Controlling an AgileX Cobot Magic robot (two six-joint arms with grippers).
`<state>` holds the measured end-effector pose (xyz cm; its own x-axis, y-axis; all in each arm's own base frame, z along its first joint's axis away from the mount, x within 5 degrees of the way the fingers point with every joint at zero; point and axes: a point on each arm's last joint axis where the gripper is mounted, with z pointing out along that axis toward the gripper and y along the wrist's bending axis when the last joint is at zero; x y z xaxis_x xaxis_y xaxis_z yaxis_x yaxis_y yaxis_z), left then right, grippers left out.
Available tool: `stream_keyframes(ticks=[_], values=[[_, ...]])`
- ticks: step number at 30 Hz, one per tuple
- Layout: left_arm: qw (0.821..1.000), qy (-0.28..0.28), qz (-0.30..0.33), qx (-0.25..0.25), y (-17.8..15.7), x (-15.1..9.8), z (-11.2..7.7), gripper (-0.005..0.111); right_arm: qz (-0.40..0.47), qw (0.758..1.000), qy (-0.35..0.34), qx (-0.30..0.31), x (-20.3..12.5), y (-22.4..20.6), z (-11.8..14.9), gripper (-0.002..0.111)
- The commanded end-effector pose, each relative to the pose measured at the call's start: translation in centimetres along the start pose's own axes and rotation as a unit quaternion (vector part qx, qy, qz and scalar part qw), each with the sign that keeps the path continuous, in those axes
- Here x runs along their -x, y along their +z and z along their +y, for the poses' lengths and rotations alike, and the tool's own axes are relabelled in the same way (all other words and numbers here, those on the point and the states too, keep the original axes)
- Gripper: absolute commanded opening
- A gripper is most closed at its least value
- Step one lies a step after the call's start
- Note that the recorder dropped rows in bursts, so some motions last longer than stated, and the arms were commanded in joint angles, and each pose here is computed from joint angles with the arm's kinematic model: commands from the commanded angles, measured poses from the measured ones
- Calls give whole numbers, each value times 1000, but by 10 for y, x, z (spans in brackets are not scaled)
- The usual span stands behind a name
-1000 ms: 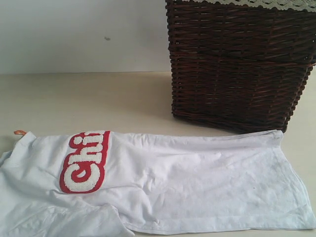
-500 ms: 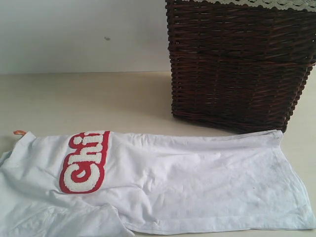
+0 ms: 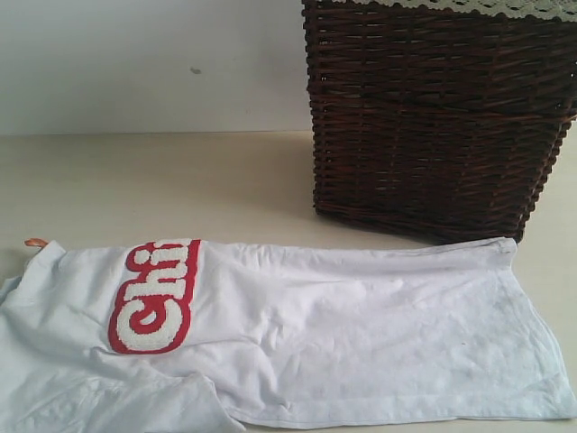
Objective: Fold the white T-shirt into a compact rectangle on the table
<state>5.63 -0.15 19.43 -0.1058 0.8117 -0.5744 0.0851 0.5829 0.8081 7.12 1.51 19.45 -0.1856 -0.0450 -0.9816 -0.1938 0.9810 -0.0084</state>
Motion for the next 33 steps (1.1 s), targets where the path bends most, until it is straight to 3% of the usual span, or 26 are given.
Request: stream_keyframes(ticks=[1, 3, 4, 6, 11, 17, 21, 23, 25, 28, 33], values=[[1000, -5, -1, 2, 0, 0, -1, 0, -2, 1000, -16, -2, -1, 0, 0, 47], [1000, -5, -1, 2, 0, 0, -1, 0, 22, 1000, -6, 21, -5, 0, 4, 47], [1000, -5, -1, 2, 0, 0, -1, 0, 21, 997, 60, 32, -5, 0, 6, 47], [1000, -5, -1, 2, 0, 0, -1, 0, 4, 995, 101, 21, -2, 0, 4, 47], [1000, -5, -1, 2, 0, 0, -1, 0, -58, 995, 61, -50, 8, -3, -9, 47], [1000, -5, -1, 2, 0, 0, -1, 0, -30, 993, 103, -54, 2, -4, -8, 47], [1000, -5, -1, 2, 0, 0, -1, 0, -31, 972, 234, -14, 2, -5, -1, 47], [1000, -5, -1, 2, 0, 0, -1, 0, -27, 967, 253, -2, 1, -5, 1, 47], [1000, -5, -1, 2, 0, 0, -1, 0, -26, 969, 246, -3, 1, -5, 1, 47], [1000, -5, -1, 2, 0, 0, -1, 0, -31, 983, 182, -18, 1, -7, -1, 47], [1000, -5, -1, 2, 0, 0, -1, 0, -61, 996, 4, -60, 1, -17, -5, 47]])
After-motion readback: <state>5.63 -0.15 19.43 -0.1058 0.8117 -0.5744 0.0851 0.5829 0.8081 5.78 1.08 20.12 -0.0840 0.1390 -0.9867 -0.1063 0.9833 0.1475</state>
